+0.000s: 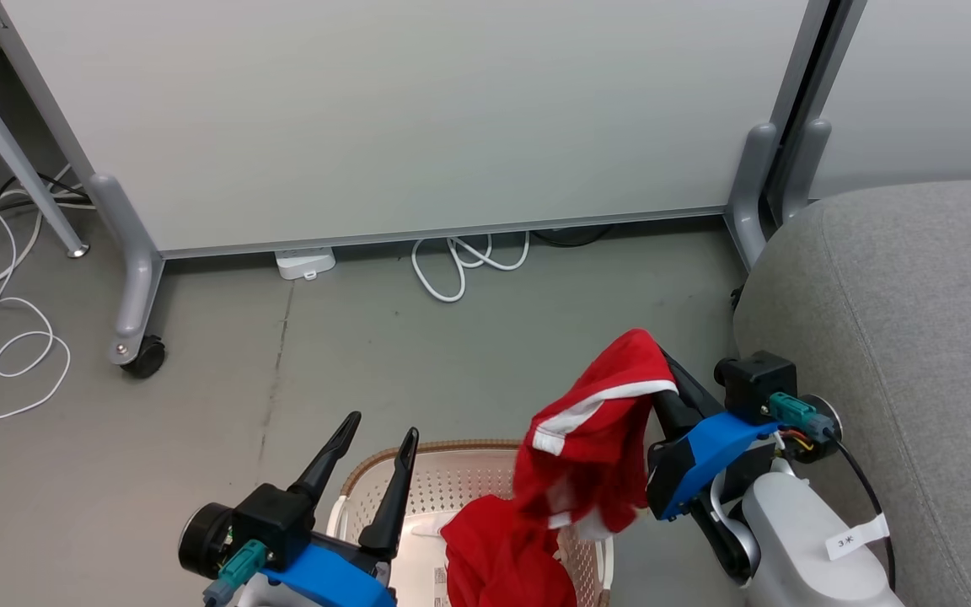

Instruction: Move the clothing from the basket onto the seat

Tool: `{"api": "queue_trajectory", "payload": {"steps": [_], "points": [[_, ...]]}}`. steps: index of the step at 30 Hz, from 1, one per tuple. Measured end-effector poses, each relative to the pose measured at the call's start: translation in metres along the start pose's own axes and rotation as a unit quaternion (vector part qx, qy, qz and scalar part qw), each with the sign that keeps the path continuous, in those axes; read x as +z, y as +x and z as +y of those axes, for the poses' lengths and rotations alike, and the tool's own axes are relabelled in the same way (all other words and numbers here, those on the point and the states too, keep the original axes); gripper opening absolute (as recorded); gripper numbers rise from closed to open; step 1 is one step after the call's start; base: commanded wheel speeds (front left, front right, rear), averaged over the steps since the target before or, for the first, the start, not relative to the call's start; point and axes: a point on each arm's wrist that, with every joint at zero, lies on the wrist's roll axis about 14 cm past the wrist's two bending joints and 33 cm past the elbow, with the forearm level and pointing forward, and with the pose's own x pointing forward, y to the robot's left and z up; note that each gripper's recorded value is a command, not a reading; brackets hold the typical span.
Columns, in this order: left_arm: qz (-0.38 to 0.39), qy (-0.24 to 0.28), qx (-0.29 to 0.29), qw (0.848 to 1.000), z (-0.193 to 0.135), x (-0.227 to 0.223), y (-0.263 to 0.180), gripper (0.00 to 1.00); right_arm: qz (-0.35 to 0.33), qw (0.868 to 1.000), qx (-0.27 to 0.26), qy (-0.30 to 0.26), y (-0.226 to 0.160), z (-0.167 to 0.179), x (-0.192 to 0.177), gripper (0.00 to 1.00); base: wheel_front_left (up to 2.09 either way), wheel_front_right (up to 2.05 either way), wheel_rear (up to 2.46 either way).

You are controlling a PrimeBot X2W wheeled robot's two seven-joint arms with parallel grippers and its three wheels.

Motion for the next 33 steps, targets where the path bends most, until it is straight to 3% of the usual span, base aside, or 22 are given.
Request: {"api": "queue_trajectory", "payload": {"steps": [15,33], "points": [[0.007,-0.003,-0.029,1.000,-0.015,-0.005,0.009,1.00,-0.004,1.000,-0.028,0.004,-0.012,-0.018,0.001,0.00,0.00,0.00,0.00],[0.023,-0.003,-0.147,0.989,-0.078,-0.014,0.052,1.00,-0.014,0.989,-0.147,0.013,-0.073,-0.091,0.003,0.00,0.00,0.00,0.00]]}}
